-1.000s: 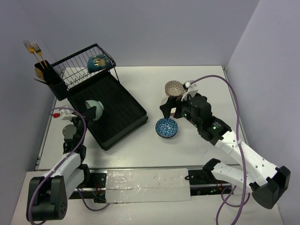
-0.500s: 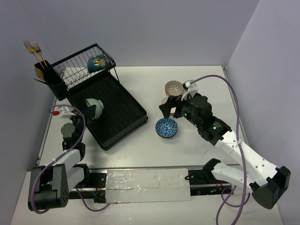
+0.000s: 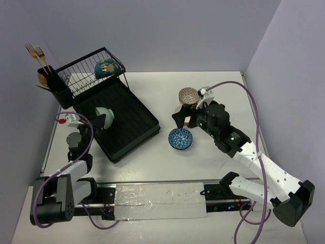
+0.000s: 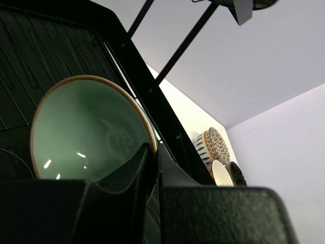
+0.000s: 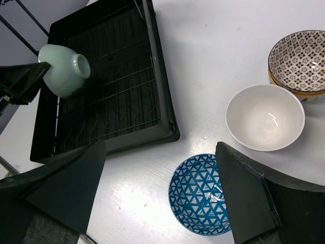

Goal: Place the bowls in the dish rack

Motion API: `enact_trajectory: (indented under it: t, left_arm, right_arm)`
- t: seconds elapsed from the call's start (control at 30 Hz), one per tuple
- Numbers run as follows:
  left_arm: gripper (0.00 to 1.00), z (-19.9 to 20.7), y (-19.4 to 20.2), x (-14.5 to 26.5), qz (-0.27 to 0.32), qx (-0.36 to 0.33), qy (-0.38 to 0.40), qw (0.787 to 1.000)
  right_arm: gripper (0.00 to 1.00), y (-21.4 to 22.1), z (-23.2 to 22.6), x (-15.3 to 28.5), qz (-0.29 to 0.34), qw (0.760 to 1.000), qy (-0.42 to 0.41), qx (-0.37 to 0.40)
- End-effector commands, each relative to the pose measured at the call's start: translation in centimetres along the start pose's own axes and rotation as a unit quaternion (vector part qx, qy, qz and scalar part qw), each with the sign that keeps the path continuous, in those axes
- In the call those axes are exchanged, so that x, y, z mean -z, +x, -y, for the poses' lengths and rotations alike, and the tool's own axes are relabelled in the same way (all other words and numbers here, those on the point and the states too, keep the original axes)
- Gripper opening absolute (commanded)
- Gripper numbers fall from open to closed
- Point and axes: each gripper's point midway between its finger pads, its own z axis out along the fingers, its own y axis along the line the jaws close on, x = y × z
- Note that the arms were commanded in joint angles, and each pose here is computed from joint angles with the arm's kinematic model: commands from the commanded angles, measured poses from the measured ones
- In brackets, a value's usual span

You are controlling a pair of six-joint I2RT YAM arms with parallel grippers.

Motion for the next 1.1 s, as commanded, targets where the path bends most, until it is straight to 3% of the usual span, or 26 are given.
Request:
enact_trajectory:
  t: [0.0, 0.53, 0.63, 0.77, 0.93, 1.07]
  left_arm:
    - [0.0, 2.2, -2.5, -0.5, 0.048, -0.005, 0.041, 0.998]
    - [0.01, -1.5, -3.3, 1.5, 0.089, 0.031, -0.058, 0.994]
    - [0.11, -2.3, -3.3, 2.0, 0.094, 0.037, -0.08, 0.992]
    - [0.34, -3.0, -3.1, 2.3, 0.091, 0.045, -0.101, 0.99]
    - [0.43, -3.8, -2.5, 2.5, 0.079, 0.054, -0.124, 0.988]
    - [0.44, -4.0, -2.2, 2.6, 0.074, 0.06, -0.131, 0.987]
  right_arm:
    - [0.95, -0.8, -0.4, 0.1, 0.021, 1.0, -0.008, 0.008]
    - [0.95, -0.7, -0.3, 0.1, 0.022, 1.0, -0.008, 0.006]
    - [0.95, -0.8, -0.2, 0.1, 0.023, 1.0, -0.005, 0.005]
    - [0.95, -0.8, -0.1, 0.1, 0.023, 1.0, -0.001, 0.005]
    - [0.95, -1.0, -0.1, 0.2, 0.025, 1.0, 0.001, 0.003]
    - [0.95, -1.1, 0.0, 0.2, 0.025, 1.0, 0.004, 0.003]
